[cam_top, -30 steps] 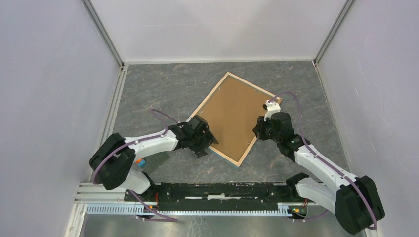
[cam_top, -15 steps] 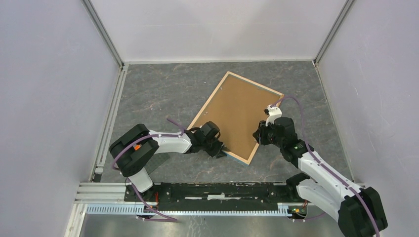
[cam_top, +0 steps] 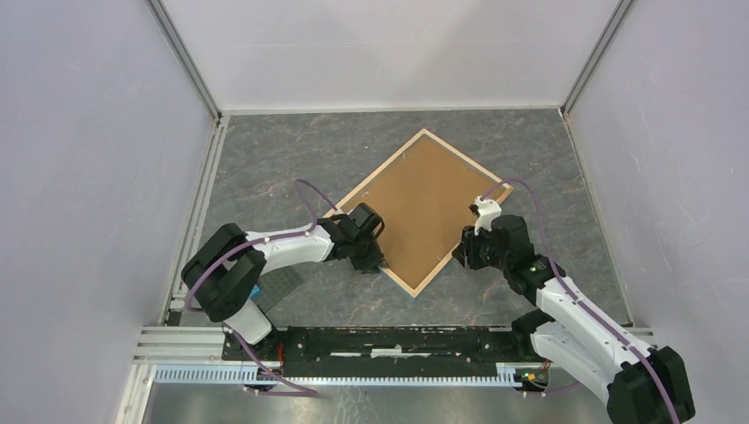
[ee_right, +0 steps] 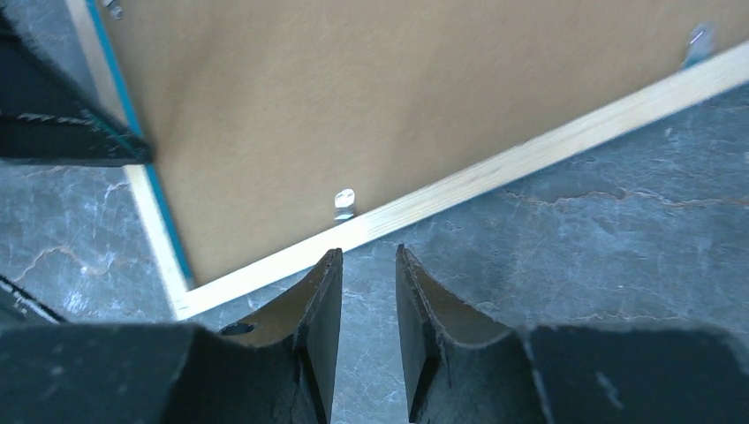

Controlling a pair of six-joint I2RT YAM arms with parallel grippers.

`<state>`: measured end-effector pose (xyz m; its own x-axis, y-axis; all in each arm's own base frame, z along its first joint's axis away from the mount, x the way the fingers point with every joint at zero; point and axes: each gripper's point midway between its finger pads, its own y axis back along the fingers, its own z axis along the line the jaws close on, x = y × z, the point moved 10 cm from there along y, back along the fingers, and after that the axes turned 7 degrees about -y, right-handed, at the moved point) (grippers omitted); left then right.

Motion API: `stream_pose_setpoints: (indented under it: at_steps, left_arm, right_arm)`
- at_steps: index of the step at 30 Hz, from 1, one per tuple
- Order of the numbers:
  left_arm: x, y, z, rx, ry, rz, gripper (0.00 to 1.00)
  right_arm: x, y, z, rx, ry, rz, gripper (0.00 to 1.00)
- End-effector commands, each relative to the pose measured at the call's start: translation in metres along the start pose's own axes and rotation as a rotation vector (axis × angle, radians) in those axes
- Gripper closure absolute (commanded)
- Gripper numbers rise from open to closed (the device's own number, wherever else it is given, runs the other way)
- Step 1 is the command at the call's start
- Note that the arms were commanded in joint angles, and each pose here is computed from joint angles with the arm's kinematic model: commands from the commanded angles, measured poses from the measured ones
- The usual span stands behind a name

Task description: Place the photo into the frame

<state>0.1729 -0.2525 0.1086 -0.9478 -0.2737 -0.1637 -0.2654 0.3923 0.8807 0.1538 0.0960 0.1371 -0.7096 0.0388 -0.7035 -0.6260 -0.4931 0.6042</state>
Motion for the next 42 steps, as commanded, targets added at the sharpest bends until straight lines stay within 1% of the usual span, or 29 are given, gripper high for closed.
stream_pose_setpoints:
  at_steps: [1, 3, 6, 10, 12, 15, 16, 17, 20, 24, 25, 26, 29, 30, 34, 35, 36, 37, 38, 40, 42]
  left_arm:
    - [0.002, 0.025, 0.041, -0.277, -0.386, 0.006, 0.98]
    - [-0.010, 0.039, 0.043, -0.345, -0.456, -0.070, 0.98]
    - [-0.020, 0.051, 0.052, -0.370, -0.508, -0.138, 0.98]
    - [-0.034, 0.060, 0.069, -0.468, -0.518, -0.243, 0.98]
    - [-0.040, 0.059, 0.078, -0.512, -0.506, -0.273, 0.98]
    - [-0.043, 0.046, 0.085, -0.495, -0.490, -0.269, 0.98]
    - [-0.041, 0.040, 0.087, -0.479, -0.484, -0.253, 0.98]
    - [-0.039, 0.034, 0.089, -0.471, -0.477, -0.236, 0.98]
    - [-0.040, 0.030, 0.089, -0.497, -0.473, -0.215, 0.98]
    - [-0.038, 0.033, 0.090, -0.483, -0.464, -0.238, 0.98]
    - [-0.038, 0.037, 0.090, -0.465, -0.466, -0.251, 0.93]
    - [-0.037, 0.041, 0.090, -0.446, -0.462, -0.270, 0.82]
    - [-0.029, 0.058, 0.091, -0.338, -0.420, -0.336, 0.55]
    - [-0.026, 0.061, 0.091, -0.290, -0.401, -0.346, 0.50]
    - [-0.020, 0.075, 0.079, -0.106, -0.330, -0.391, 0.39]
    - [-0.020, 0.077, 0.076, -0.079, -0.320, -0.392, 0.34]
    - [-0.020, 0.079, 0.072, -0.059, -0.309, -0.393, 0.26]
    - [-0.022, 0.080, 0.069, -0.053, -0.295, -0.393, 0.15]
    - [-0.023, 0.078, 0.069, -0.078, -0.270, -0.394, 0.02]
    - [-0.027, 0.073, 0.072, -0.190, -0.184, -0.390, 0.00]
    - [-0.030, 0.068, 0.071, -0.280, -0.117, -0.359, 0.02]
  right_arm:
    - [-0.033, 0.001, 0.004, 0.061, 0.010, -0.145, 0.65]
    - [-0.043, 0.001, 0.003, 0.109, 0.008, -0.174, 0.65]
    - [-0.056, -0.002, 0.002, 0.148, 0.042, -0.199, 0.59]
    - [-0.075, -0.009, 0.001, 0.201, 0.116, -0.158, 0.56]
    - [-0.083, -0.013, -0.004, 0.281, 0.131, -0.129, 0.52]
    - [-0.090, -0.021, -0.014, 0.402, 0.161, -0.084, 0.44]
    - [-0.091, -0.025, -0.021, 0.459, 0.161, -0.081, 0.41]
    - [-0.092, -0.028, -0.030, 0.493, 0.147, -0.071, 0.39]
    - [-0.099, -0.037, -0.049, 0.517, 0.087, -0.041, 0.39]
    - [-0.108, -0.051, -0.064, 0.535, 0.079, -0.045, 0.36]
    - [-0.110, -0.053, -0.070, 0.542, 0.063, -0.037, 0.36]
    - [-0.111, -0.056, -0.075, 0.538, 0.044, -0.027, 0.36]
    - [-0.114, -0.059, -0.088, 0.533, 0.000, -0.023, 0.36]
    - [-0.113, -0.059, -0.091, 0.533, -0.012, -0.023, 0.36]
    - [-0.111, -0.060, -0.095, 0.518, -0.042, -0.029, 0.36]
    - [-0.111, -0.060, -0.095, 0.516, -0.045, -0.029, 0.37]
    - [-0.111, -0.060, -0.095, 0.513, -0.047, -0.029, 0.37]
    - [-0.111, -0.060, -0.094, 0.509, -0.050, -0.029, 0.37]
    - [-0.111, -0.059, -0.094, 0.508, -0.055, -0.028, 0.38]
    - [-0.111, -0.059, -0.093, 0.499, -0.065, -0.030, 0.38]
    - [-0.113, -0.058, -0.091, 0.489, -0.070, -0.041, 0.38]
